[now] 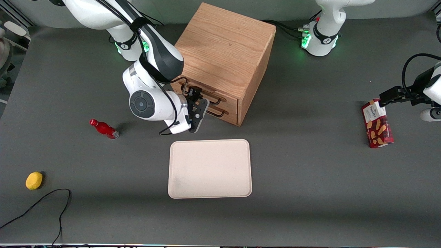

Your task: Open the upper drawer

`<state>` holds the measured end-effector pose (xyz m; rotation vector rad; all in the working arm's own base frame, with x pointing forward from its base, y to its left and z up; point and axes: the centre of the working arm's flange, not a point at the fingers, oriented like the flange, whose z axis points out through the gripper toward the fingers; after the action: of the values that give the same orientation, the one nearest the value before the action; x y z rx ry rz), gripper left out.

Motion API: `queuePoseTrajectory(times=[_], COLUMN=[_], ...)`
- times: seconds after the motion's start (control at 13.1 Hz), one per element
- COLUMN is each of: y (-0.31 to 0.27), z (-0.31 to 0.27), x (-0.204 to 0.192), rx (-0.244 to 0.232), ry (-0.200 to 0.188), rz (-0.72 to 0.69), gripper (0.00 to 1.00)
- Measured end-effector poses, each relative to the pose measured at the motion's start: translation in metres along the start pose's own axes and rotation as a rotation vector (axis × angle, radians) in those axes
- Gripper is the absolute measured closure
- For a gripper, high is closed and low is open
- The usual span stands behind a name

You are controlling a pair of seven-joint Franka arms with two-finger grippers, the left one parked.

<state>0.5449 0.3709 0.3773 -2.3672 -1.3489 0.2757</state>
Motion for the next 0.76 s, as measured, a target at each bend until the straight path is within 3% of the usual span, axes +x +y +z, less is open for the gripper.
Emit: queuePoseTrajectory(times=[0.76], y=[0.016], z=[-0.007], x=[-0.005], rx=[-0.029], ry=[0.024], rz=[0.024], gripper=[0.0])
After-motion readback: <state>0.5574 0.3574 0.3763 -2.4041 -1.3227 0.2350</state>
